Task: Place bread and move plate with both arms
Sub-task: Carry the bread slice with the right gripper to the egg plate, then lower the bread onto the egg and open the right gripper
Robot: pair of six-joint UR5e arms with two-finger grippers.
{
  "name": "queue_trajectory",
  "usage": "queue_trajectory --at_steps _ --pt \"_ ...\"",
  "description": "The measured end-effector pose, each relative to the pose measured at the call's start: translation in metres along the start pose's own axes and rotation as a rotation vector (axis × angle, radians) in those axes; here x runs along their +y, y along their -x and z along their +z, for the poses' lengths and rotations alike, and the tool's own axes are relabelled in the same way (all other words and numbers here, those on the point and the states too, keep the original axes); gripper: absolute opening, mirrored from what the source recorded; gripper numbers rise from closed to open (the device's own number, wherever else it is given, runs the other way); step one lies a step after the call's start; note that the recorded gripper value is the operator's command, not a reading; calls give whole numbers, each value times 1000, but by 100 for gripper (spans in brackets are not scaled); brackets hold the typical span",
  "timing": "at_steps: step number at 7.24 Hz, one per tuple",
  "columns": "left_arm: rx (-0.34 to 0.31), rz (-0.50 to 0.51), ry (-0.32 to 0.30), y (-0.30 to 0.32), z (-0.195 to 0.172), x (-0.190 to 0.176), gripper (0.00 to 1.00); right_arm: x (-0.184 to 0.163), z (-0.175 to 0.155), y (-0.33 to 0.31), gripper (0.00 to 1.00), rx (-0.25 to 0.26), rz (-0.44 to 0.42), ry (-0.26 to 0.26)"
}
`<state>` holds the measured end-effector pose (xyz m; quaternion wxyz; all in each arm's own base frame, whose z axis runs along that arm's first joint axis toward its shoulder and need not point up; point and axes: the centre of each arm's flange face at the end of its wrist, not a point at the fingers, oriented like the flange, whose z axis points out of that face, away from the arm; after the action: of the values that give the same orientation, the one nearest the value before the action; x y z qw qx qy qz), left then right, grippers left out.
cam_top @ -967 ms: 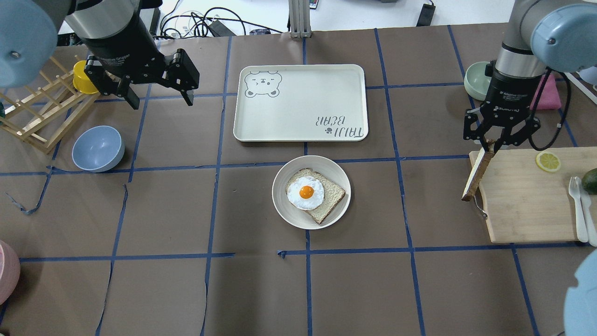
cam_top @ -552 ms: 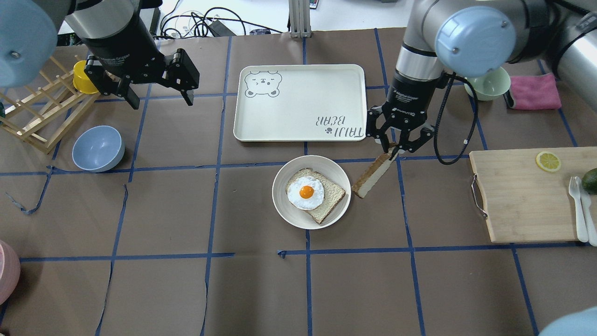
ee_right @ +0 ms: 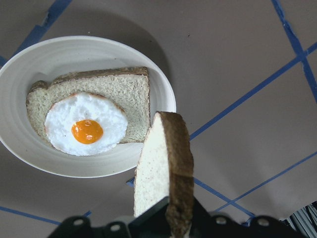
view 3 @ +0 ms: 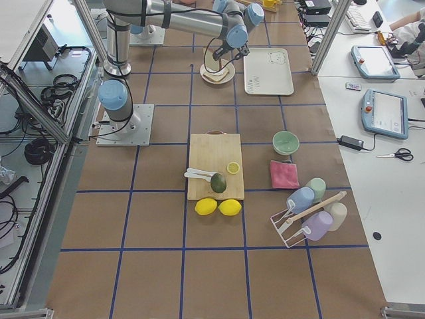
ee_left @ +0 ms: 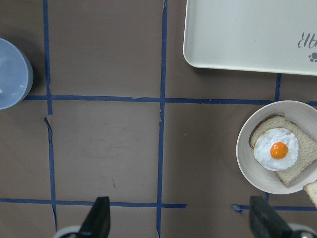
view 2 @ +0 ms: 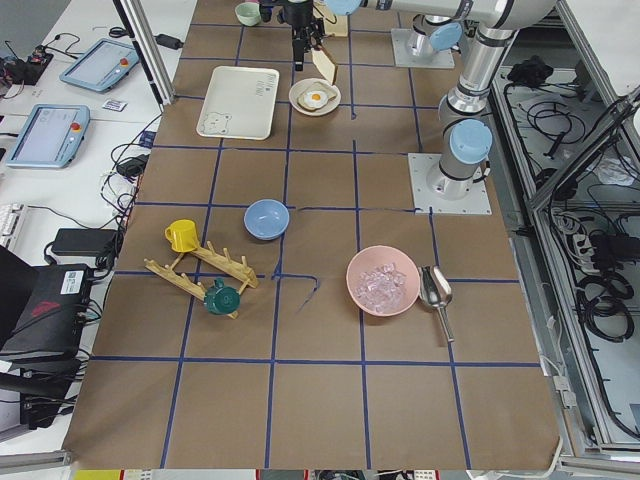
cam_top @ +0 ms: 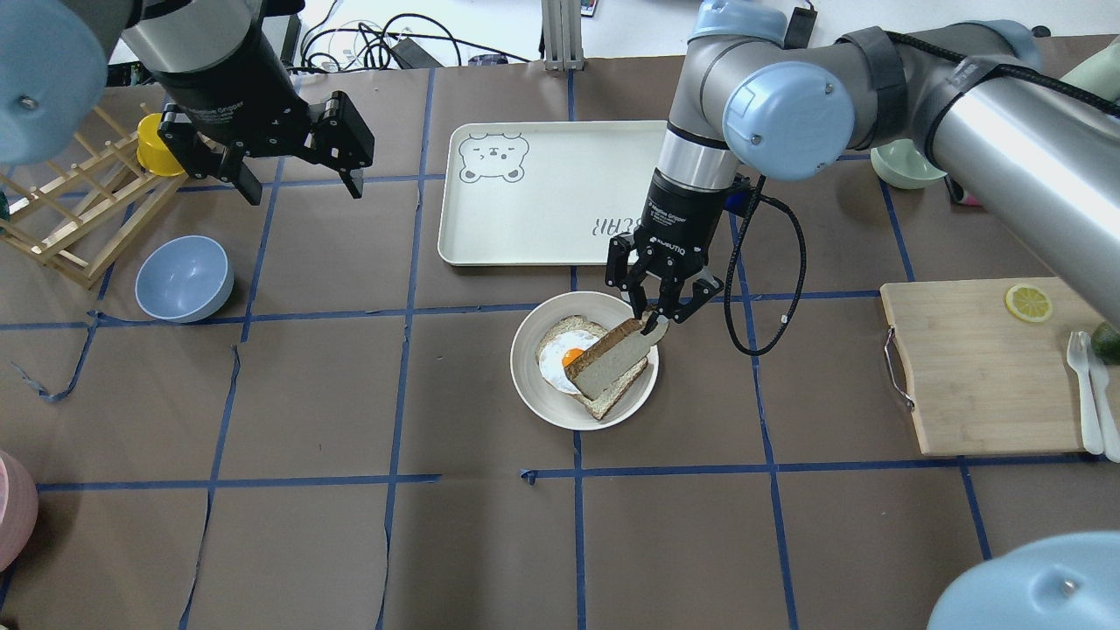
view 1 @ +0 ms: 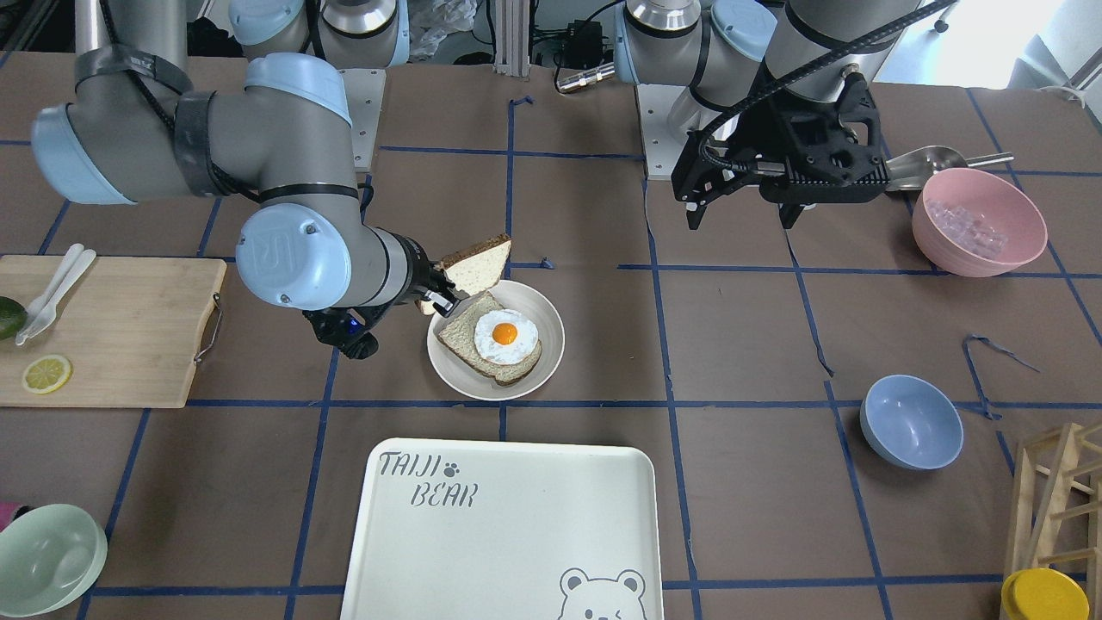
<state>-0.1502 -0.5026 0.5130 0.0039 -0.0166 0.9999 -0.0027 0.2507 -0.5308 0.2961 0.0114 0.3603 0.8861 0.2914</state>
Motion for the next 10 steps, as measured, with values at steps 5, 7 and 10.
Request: queue_trajectory --at_steps 5,7,10 --pt "0 1 0 0 0 0 100 -12 33 3 0 40 19 53" --pt "0 1 0 0 0 0 100 -19 39 8 0 26 14 48" --pt "0 1 0 0 0 0 100 -26 40 21 0 -34 3 39"
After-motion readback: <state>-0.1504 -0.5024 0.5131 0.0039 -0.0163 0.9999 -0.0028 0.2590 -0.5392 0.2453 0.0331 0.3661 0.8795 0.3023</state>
